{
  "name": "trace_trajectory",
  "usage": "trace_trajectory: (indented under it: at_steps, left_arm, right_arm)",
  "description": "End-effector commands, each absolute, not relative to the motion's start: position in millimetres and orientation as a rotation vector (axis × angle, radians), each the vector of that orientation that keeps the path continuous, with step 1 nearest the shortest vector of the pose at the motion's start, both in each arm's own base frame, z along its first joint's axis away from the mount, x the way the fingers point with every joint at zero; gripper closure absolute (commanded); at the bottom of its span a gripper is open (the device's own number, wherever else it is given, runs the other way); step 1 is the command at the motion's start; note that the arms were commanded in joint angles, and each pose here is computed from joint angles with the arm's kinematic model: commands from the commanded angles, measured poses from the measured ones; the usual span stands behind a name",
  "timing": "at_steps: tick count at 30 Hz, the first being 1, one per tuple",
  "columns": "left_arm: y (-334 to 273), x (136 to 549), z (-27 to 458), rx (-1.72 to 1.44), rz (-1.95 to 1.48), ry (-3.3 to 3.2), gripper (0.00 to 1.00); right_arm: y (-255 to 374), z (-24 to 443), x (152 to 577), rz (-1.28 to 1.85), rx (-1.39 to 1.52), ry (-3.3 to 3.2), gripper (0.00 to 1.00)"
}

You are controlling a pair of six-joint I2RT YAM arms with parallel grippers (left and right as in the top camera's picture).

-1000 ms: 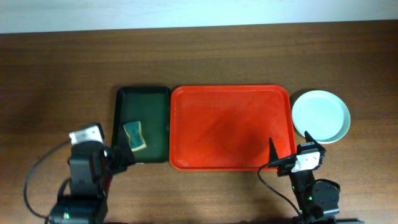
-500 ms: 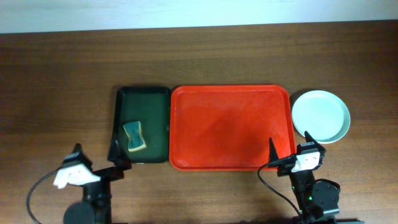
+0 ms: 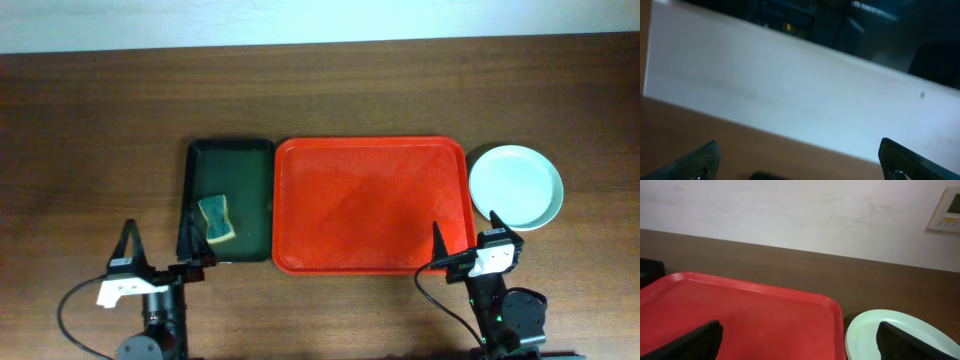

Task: Clean dirty plates on tray and stack at the side

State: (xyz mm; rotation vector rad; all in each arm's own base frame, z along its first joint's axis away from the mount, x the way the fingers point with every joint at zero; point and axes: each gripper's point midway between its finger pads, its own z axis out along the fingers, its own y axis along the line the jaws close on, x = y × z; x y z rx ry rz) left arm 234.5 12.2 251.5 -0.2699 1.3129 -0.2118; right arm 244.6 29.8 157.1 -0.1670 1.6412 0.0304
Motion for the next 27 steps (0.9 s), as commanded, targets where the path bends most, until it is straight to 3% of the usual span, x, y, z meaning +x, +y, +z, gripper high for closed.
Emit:
trace_trajectory:
  at_steps: [1,9,17,27]
  left_arm:
    - [3.0,240.8,227.4,-0.226,-0.240,1.367,0.01]
    - [2.0,245.7,153.9,-0.240,-0.198,1.646,0.01]
    - [-2.3,245.8,156.0,-0.005,-0.021,1.652,0.01]
    - [-2.8,245.9,156.2,0.005,-0.015,1.651,0.01]
  right_arm:
    - [30.0,154.6,244.3,0.033,-0.160,1.646,0.02]
    - [30.0,154.6,244.3,0.033,-0.160,1.646,0.02]
    - [30.0,154.5,244.2,0.034,-0.159,1.647,0.02]
    - [30.0,154.6,244.3,0.034,-0.159,1.646,0.01]
